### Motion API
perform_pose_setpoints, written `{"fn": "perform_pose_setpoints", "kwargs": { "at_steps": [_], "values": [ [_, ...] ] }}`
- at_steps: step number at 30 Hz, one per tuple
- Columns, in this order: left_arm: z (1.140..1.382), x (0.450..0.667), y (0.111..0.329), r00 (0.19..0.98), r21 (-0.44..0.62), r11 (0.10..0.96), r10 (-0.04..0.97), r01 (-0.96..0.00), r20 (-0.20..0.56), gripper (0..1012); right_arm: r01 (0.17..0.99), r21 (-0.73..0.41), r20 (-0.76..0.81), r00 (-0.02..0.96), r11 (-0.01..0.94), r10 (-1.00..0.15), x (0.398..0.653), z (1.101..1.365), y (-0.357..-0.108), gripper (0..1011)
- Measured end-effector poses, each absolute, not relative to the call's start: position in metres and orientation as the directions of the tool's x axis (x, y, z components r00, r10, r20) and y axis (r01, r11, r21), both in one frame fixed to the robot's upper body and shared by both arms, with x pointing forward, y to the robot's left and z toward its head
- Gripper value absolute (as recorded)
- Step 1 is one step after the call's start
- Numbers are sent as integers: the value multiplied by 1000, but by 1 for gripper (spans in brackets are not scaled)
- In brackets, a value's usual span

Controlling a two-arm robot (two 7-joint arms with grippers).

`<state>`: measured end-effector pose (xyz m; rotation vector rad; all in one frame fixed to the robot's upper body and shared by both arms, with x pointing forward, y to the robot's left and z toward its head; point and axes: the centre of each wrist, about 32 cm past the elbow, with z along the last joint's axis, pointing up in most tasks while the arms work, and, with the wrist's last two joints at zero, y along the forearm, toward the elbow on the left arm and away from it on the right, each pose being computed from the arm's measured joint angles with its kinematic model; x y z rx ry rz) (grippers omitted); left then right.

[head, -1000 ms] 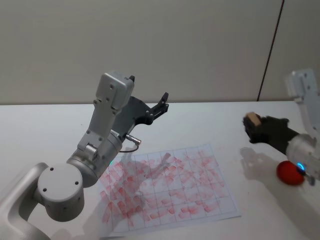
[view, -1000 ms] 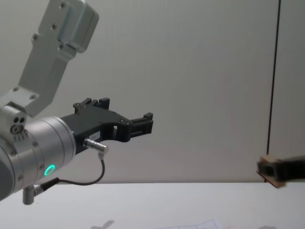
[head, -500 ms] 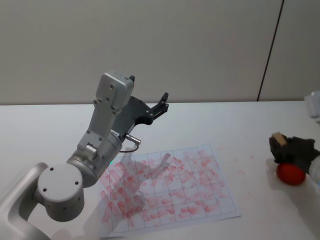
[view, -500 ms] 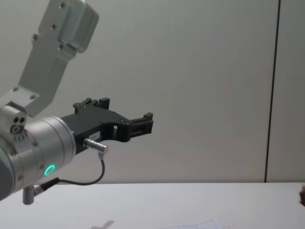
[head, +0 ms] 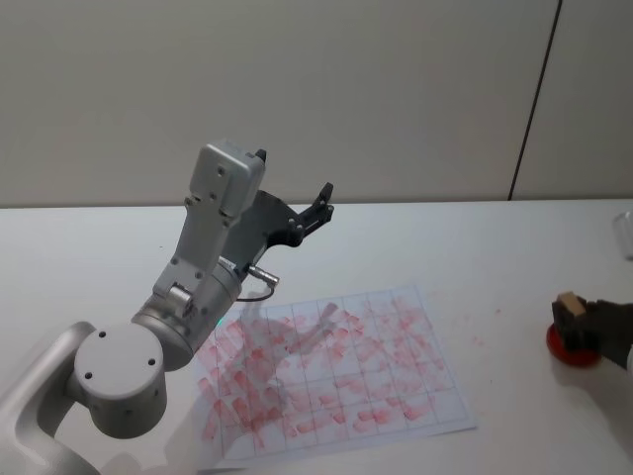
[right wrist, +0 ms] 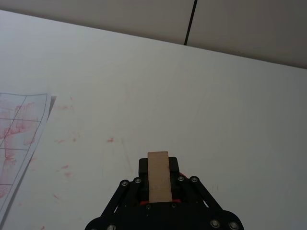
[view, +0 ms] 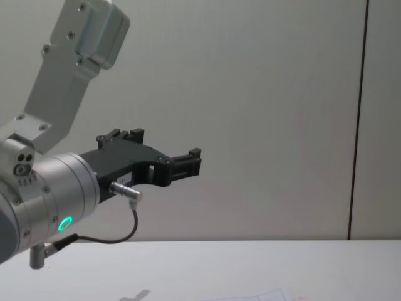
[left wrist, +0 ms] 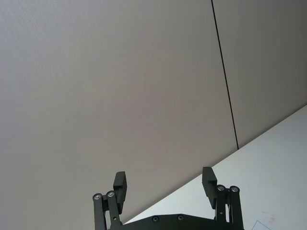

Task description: Use the one hand to pick up the stamp and affix it onto the A4 paper.

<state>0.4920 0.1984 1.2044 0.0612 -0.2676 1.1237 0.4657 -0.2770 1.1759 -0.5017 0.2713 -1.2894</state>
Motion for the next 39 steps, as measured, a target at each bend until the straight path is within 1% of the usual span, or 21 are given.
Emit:
{"fn": "perform_pose_setpoints", "kwargs": {
  "at_steps": [5, 6, 8, 9, 11, 12, 14, 16, 17, 18, 20, 21, 23, 26, 27, 29, 30, 39],
  "values": [
    [1204, 492, 198, 404, -86, 434, 882, -897, 242, 1001, 836, -514, 80, 270, 192, -960, 465, 1171, -280, 229],
    [1204, 492, 198, 404, -86, 434, 882, -897, 243, 1001, 833, -518, 78, 271, 193, -960, 465, 1170, -280, 275],
    [1204, 492, 198, 404, -86, 434, 882, -897, 243, 1001, 832, -520, 77, 271, 194, -959, 465, 1169, -281, 306],
    [1204, 492, 198, 404, -86, 434, 882, -897, 242, 1001, 831, -520, 76, 273, 195, -959, 465, 1168, -282, 373],
    [1204, 492, 198, 404, -86, 434, 882, -897, 242, 1001, 832, -520, 76, 273, 196, -959, 464, 1167, -282, 417],
    [1204, 492, 198, 404, -86, 434, 882, -897, 242, 1001, 833, -517, 76, 274, 197, -959, 464, 1166, -283, 479],
    [1204, 492, 198, 404, -86, 434, 882, -897, 243, 1001, 835, -513, 77, 275, 198, -958, 464, 1166, -283, 510],
    [1204, 492, 198, 404, -86, 434, 882, -897, 242, 1001, 840, -504, 80, 275, 198, -958, 463, 1165, -284, 595],
    [1204, 492, 198, 404, -86, 434, 882, -897, 242, 1001, 843, -501, 82, 275, 198, -958, 463, 1165, -284, 595],
    [1204, 492, 198, 404, -86, 434, 882, -897, 243, 1001, 848, -491, 86, 275, 199, -957, 462, 1166, -285, 681],
    [1204, 492, 198, 404, -86, 434, 882, -897, 242, 1001, 854, -480, 90, 276, 201, -957, 462, 1167, -285, 681],
    [1204, 492, 198, 404, -86, 434, 882, -897, 242, 1001, 861, -467, 96, 276, 202, -956, 461, 1168, -285, 738],
    [1204, 492, 198, 404, -86, 434, 882, -897, 243, 1002, 868, -454, 101, 276, 203, -956, 460, 1169, -285, 811],
    [1204, 492, 198, 404, -86, 434, 882, -897, 242, 1001, 882, -424, 114, 275, 204, -954, 459, 1172, -286, 865],
    [1204, 492, 198, 404, -86, 434, 882, -897, 242, 1001, 887, -414, 118, 275, 205, -954, 458, 1173, -287, 917],
    [1204, 492, 198, 404, -86, 434, 882, -897, 242, 1001, 898, -390, 129, 274, 206, -953, 457, 1175, -288, 948],
    [1204, 492, 198, 404, -86, 434, 882, -897, 242, 1001, 901, -381, 132, 274, 207, -953, 456, 1176, -288, 994],
    [1204, 492, 198, 404, -86, 434, 882, -897, 242, 1001, 940, -262, 173, 270, 220, -947, 451, 1185, -295, 1001]
  ]
}}
